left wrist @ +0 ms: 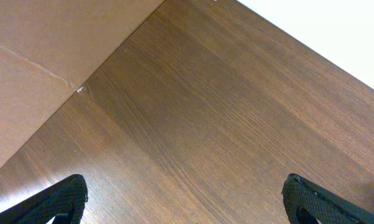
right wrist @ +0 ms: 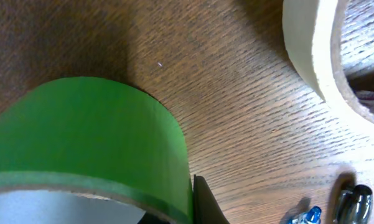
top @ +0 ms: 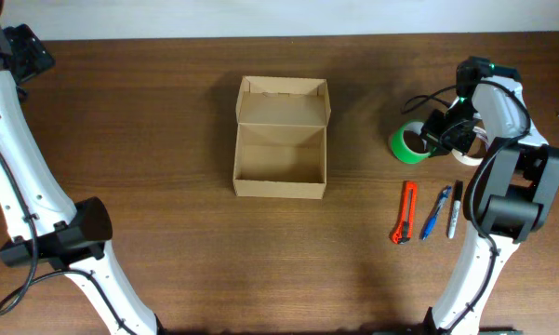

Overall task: Pack container
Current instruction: 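Grasp the green tape roll with the right gripper, then carry the green tape into the box and lower it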

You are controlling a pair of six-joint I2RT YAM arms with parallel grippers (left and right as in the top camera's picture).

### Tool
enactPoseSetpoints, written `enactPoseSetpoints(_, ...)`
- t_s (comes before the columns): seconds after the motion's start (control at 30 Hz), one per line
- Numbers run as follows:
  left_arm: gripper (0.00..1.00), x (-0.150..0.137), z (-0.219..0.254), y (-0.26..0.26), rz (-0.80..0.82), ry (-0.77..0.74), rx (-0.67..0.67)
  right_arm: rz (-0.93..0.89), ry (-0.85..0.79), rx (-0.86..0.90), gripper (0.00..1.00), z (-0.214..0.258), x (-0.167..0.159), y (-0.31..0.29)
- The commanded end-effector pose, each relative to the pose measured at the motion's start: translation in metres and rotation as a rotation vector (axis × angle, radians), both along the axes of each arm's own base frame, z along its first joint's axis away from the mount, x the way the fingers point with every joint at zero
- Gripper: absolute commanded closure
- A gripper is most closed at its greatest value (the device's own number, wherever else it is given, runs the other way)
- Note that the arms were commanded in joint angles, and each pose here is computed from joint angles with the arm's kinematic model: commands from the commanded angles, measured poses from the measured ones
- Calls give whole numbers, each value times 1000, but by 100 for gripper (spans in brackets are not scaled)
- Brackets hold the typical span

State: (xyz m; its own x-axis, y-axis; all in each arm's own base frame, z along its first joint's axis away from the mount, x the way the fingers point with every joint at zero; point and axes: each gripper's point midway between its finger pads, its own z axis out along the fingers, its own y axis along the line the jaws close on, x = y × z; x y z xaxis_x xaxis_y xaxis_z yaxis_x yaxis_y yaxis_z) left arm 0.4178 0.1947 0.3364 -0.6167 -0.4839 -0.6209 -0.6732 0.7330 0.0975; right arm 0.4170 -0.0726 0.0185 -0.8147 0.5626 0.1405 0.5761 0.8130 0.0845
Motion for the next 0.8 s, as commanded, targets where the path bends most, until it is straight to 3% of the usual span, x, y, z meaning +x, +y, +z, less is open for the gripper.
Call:
enactPoseSetpoints(0.0,0,-6,9,-1,-8,-13,4,5,-6,-14,96,3,3,-1)
enactPoseSetpoints(0.13,0,-6,9,-1,-8,-14,4,24,-87,-28,96,48,16,-3)
enactPoseSetpoints(0.3,0,-6,9,-1,-8,-14,4,166,-301,-78,96,157,36,10)
enactPoseSetpoints(0.5,0,-6,9,-1,-8,-13,4,387,-547,-160,96,275,28,68)
enactPoseSetpoints(0.6,0,-6,9,-1,-8,-13,4,513,-623,-188,96,299,23,108)
enactPoseSetpoints(0.77,0,-6,9,-1,-8,-13,4,710,-610,-168,96,290,9,190)
